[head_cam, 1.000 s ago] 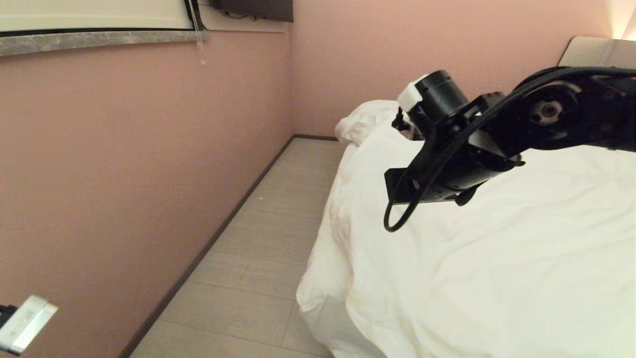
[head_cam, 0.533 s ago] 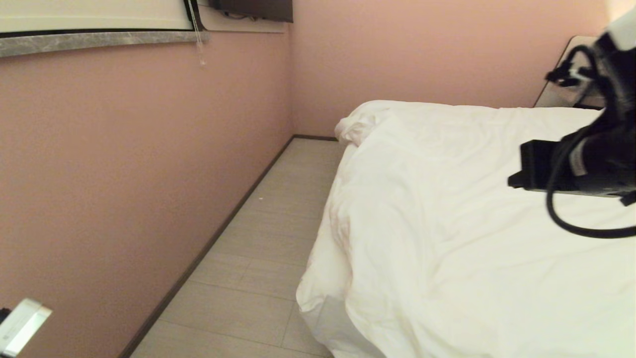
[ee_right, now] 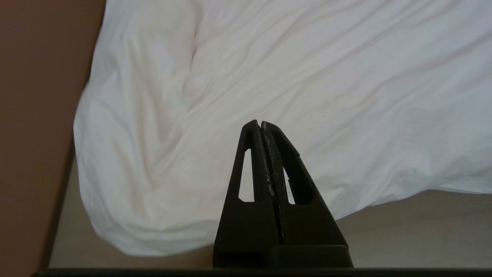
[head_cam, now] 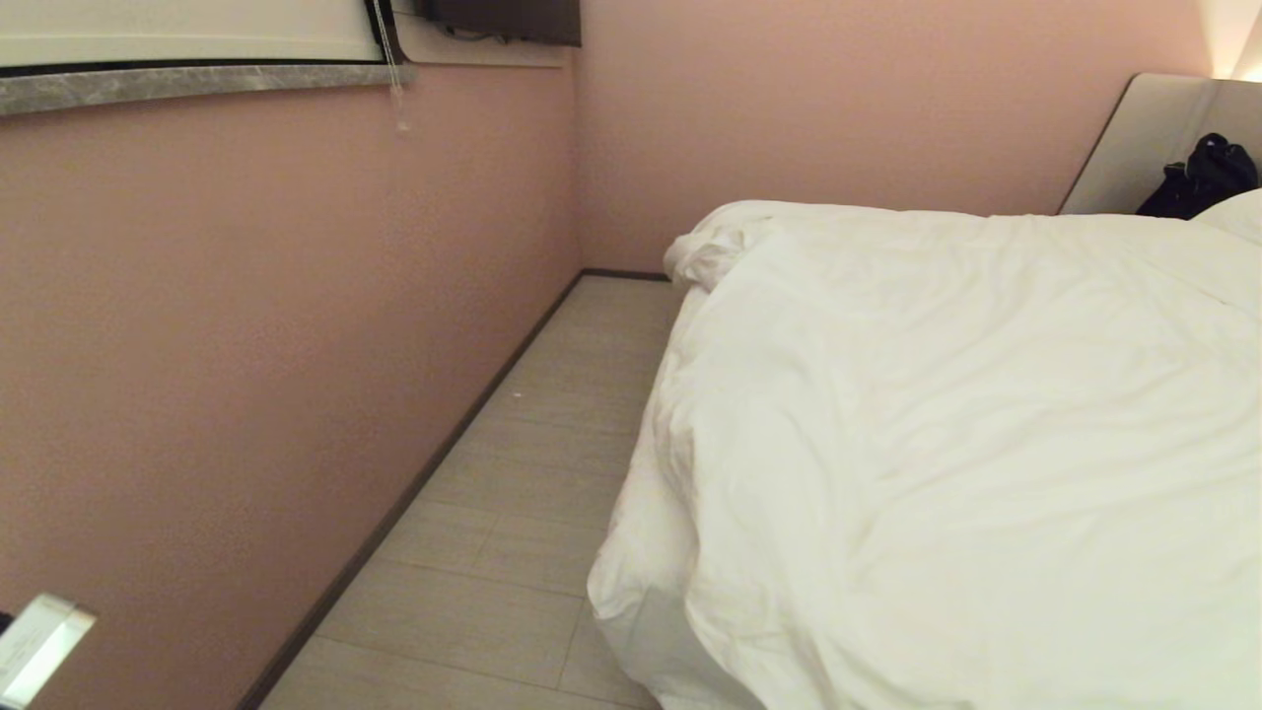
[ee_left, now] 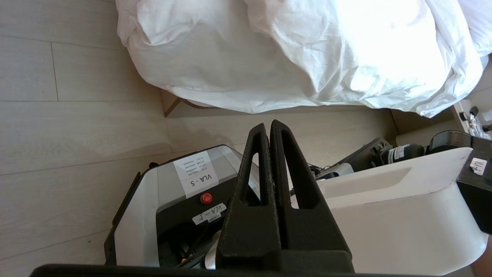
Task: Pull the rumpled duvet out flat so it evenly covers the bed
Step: Flatten the corners of the folded blanket
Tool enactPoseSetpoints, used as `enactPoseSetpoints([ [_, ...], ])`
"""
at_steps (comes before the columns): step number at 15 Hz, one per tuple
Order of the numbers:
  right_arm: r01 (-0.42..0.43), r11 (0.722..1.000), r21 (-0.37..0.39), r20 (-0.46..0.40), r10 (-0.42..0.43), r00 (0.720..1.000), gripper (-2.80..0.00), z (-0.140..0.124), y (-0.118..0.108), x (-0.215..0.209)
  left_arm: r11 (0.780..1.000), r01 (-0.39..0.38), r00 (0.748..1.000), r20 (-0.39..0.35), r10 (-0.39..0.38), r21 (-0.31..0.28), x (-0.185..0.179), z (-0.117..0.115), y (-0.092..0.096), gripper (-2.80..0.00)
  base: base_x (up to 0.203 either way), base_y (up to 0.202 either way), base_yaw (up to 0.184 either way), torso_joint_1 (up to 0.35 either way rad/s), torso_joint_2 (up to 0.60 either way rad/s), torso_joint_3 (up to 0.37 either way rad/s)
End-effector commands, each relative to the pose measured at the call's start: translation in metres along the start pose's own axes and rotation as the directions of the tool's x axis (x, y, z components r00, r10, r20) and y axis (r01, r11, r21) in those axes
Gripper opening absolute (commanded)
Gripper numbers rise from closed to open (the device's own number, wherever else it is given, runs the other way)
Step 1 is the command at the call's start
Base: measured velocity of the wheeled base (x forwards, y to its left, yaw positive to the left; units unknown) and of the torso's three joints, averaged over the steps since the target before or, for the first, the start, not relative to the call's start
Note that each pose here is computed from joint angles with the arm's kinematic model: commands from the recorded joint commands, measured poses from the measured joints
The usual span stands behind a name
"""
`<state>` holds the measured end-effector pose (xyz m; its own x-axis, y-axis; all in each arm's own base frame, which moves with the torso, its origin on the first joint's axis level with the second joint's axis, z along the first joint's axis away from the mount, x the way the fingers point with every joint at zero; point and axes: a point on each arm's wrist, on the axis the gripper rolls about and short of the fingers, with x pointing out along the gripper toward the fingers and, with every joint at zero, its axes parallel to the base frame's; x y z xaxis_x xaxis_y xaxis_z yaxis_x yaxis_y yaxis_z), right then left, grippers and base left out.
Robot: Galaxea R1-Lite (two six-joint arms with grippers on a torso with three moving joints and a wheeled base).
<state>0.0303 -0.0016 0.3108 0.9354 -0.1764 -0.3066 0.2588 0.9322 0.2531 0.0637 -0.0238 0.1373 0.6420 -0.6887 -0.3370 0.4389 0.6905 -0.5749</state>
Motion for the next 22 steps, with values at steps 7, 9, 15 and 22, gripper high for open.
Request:
enactPoseSetpoints([
  [7,0.062,0.988,0.142,0.326,-0.106,0.940,-2.80,-0.099,-0.061,-0.081,1.000,0.012,1.000,0.017,-0.012,0.015,-0.003,-0.002,-0.002,-2.80,0.000,0.000,0.000,0.000,0.00,0.000],
  [9,0.088,0.991,0.097,0.325,-0.115,0.939,-2.80,-0.121,-0.066,-0.077,1.000,0.012,1.000,0.021,-0.012,0.018,-0.004,-0.002,-0.002,-2.80,0.000,0.000,0.000,0.000,0.00,0.000],
  [15,0.057,0.993,-0.101,0.279,-0.027,0.960,-2.80,-0.171,-0.076,-0.060,0.999,0.022,0.999,0.033,-0.023,0.033,-0.007,-0.004,-0.004,-2.80,0.000,0.000,0.000,0.000,0.00,0.000],
  [22,-0.123,0.965,-0.232,0.300,0.191,0.935,-2.80,-0.197,-0.069,-0.008,0.995,0.060,0.997,0.050,-0.064,0.076,-0.014,-0.012,-0.008,-2.80,0.000,0.000,0.000,0.000,0.00,0.000],
])
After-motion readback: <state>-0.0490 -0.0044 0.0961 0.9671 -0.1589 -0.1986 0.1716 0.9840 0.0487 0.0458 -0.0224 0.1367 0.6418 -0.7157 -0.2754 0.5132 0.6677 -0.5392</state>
